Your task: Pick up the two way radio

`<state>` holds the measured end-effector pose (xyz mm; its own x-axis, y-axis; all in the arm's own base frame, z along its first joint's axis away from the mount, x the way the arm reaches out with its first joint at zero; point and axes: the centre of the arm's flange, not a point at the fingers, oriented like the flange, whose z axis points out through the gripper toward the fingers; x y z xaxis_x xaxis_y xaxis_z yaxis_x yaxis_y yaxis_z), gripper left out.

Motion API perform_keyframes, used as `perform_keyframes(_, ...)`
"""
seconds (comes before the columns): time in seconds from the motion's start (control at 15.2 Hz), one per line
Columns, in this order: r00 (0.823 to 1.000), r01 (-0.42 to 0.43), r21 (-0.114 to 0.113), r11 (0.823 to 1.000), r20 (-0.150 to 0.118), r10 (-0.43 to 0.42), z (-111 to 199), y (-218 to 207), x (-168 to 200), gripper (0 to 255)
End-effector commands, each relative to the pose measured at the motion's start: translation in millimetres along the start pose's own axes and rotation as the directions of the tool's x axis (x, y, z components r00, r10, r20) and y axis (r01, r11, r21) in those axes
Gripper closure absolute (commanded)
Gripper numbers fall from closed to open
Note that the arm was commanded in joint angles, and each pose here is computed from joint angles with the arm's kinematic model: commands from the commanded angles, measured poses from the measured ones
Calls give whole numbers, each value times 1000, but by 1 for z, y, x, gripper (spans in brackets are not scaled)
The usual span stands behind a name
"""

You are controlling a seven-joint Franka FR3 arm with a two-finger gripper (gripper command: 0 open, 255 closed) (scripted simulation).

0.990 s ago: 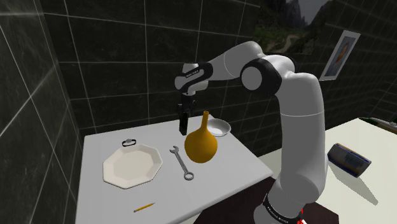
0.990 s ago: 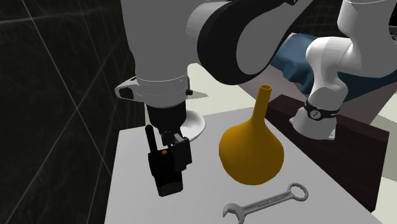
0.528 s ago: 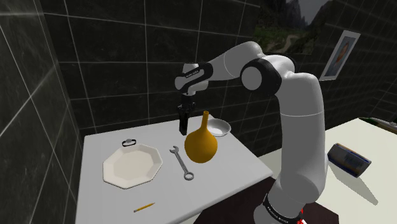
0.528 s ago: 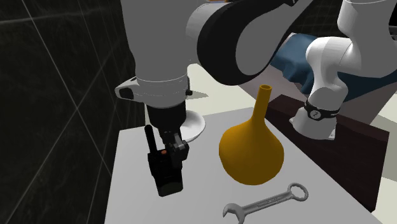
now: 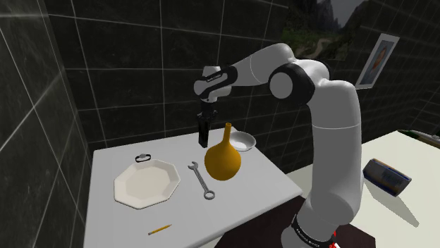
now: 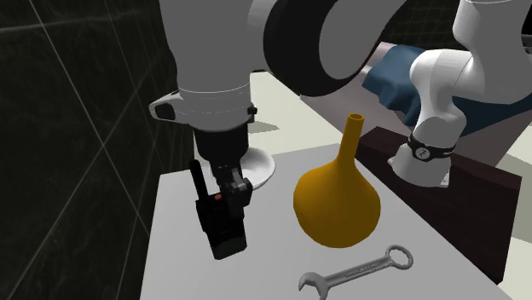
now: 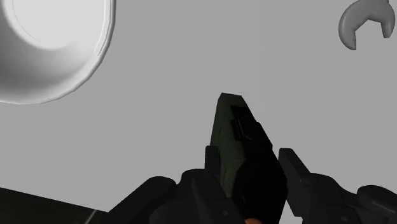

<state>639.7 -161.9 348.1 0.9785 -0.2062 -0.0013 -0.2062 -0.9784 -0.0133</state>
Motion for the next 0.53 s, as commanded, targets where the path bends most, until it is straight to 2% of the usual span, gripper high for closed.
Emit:
perform_keyframes(0.0, 1000, 0, 0, 1000, 0, 0, -11, 0, -1, 255)
perform_keyframes(0.46, 1000, 0, 0, 1000, 0, 0, -48, -1, -1, 255)
